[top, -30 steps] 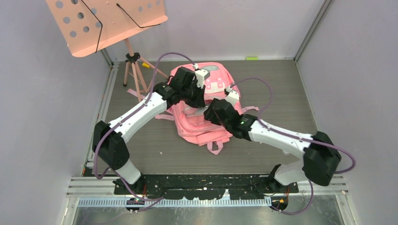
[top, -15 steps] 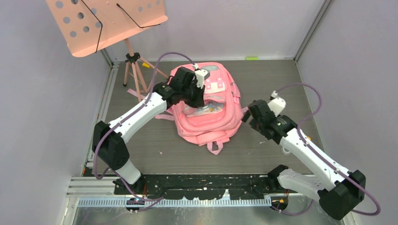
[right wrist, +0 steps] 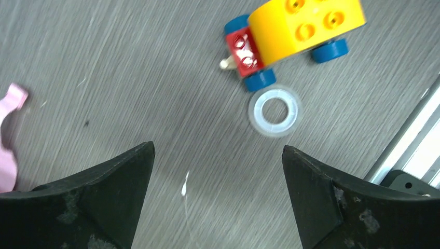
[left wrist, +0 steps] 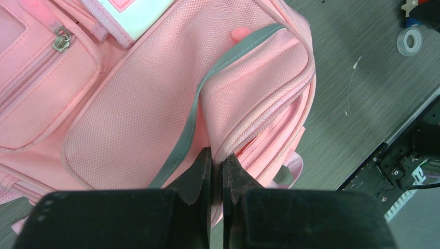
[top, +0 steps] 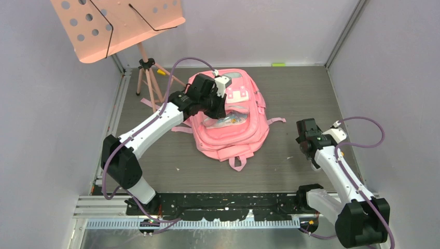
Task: Pack the student bag
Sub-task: Move the stationery to the center of the board.
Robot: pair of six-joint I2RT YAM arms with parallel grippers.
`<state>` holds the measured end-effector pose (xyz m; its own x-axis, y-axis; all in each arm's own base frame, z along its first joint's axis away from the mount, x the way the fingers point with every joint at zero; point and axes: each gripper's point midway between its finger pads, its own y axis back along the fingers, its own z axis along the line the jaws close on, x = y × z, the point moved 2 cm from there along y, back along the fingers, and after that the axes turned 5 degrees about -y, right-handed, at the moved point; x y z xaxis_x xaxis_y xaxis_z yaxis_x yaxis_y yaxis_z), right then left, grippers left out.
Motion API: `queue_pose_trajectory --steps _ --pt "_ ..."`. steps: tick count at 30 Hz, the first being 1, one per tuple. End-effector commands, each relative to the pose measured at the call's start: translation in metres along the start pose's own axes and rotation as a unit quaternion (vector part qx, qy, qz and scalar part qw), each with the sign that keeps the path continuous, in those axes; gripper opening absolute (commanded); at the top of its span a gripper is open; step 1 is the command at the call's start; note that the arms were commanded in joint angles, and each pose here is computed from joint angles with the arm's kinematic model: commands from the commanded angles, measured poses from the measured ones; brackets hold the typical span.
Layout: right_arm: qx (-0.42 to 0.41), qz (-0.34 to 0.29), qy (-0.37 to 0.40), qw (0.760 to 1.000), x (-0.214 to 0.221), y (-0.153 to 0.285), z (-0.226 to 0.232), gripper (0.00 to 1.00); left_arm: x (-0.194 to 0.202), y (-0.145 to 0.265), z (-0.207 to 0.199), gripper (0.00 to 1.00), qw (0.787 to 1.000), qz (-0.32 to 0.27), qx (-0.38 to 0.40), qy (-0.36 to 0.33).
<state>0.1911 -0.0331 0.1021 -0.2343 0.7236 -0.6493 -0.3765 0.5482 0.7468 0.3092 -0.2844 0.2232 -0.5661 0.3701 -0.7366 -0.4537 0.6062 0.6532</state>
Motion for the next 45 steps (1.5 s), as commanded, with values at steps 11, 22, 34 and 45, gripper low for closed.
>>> queue_pose_trajectory --steps 11,22,34,45 --pt "0.022 0.005 -0.071 0.997 -0.011 -0.036 -0.008 1.00 -0.029 0.020 -0.009 0.00 0.998 -0.060 0.018 0.007" --pt "0.028 0.039 -0.099 0.994 0.004 -0.055 -0.020 1.00 -0.028 0.019 -0.009 0.00 0.998 -0.058 0.019 0.009" --pt "0.010 0.083 -0.087 0.993 0.017 -0.069 -0.006 1.00 -0.030 0.023 -0.008 0.00 0.998 -0.063 0.014 0.003" --pt "-0.047 0.184 -0.071 0.979 0.051 -0.071 0.019 0.92 -0.031 0.024 -0.008 0.00 0.998 -0.065 0.011 0.001"
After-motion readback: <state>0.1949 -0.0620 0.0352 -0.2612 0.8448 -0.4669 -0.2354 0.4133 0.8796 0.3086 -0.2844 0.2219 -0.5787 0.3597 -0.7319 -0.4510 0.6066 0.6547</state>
